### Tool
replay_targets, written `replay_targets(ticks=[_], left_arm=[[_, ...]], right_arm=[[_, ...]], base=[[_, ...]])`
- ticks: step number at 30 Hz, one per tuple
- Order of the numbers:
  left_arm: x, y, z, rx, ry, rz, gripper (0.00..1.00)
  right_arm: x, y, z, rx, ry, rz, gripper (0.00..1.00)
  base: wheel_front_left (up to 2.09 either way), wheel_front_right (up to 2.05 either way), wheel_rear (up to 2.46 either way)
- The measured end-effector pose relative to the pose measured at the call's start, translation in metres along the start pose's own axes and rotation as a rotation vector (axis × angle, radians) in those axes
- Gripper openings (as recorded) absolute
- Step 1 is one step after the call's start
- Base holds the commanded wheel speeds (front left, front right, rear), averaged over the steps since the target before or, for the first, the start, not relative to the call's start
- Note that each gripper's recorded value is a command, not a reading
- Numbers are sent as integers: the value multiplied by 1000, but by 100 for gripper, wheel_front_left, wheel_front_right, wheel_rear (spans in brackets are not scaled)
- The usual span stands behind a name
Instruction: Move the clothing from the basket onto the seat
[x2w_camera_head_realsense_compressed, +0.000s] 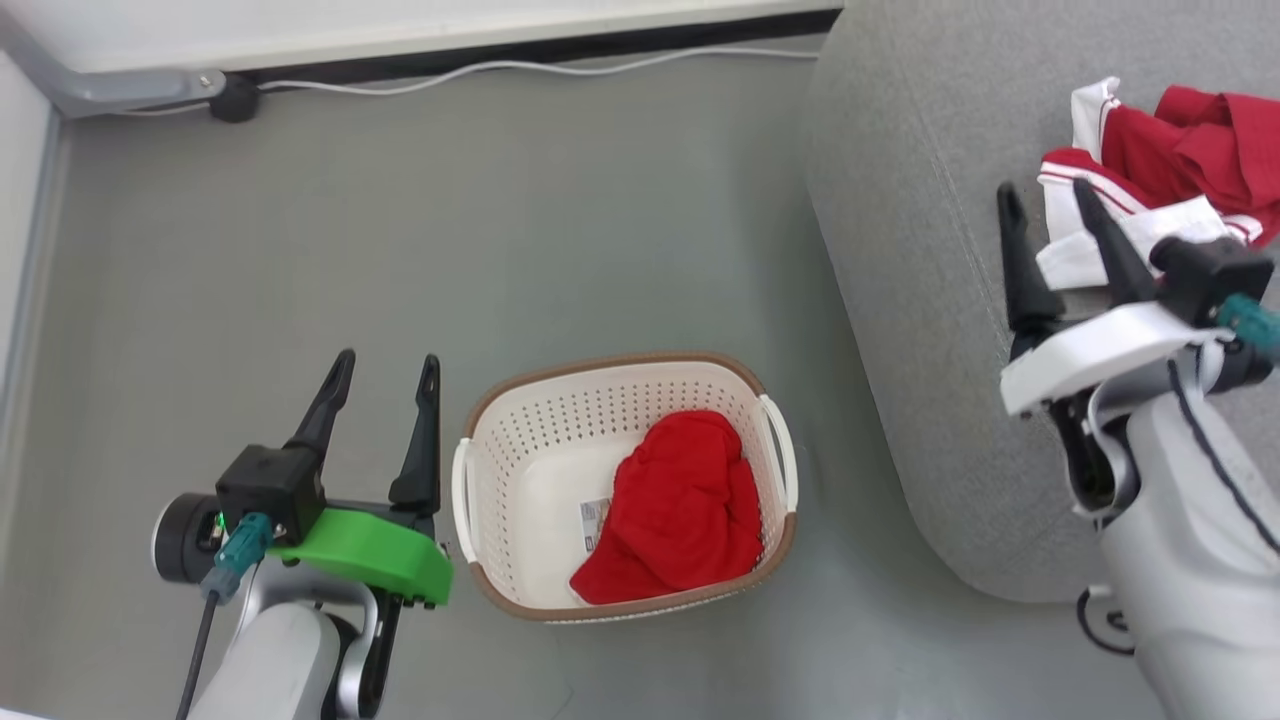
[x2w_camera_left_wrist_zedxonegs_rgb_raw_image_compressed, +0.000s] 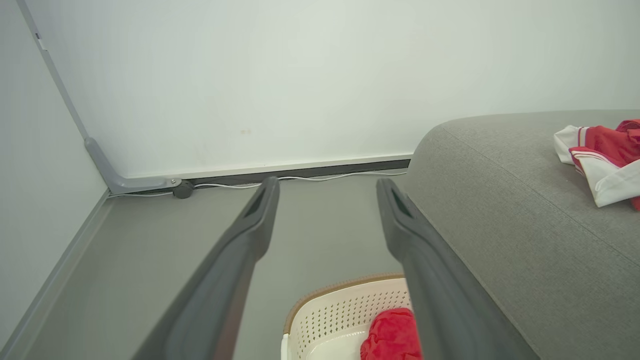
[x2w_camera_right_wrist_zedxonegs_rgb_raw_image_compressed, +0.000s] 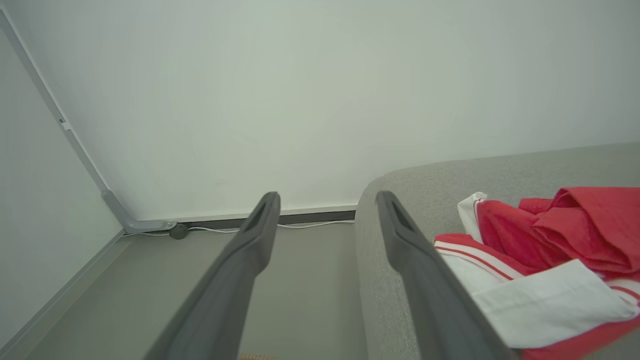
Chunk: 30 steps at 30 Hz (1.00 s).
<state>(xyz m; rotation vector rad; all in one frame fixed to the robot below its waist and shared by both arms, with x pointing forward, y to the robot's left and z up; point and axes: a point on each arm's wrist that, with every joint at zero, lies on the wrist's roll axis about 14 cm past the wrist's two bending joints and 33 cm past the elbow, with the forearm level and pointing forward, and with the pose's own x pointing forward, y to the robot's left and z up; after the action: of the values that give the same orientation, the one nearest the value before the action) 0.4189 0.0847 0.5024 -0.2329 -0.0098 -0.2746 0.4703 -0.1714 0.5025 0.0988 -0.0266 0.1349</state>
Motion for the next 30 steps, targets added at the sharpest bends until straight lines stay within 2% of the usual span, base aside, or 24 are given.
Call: replay_targets(ticks=[10,18,30], left_arm=[[-33,20,3,17,3,89,100],[-55,35,13,25,-27,154,100],[-56,40,27,39,-71,170,100]], right_arm=[[-34,23,-17,22,43,27,100],[-50,39,-9,25,15,55,100],[-59,47,-5,27,-4,63,100]], base=[[0,0,0],[0,0,0],[0,0,0]])
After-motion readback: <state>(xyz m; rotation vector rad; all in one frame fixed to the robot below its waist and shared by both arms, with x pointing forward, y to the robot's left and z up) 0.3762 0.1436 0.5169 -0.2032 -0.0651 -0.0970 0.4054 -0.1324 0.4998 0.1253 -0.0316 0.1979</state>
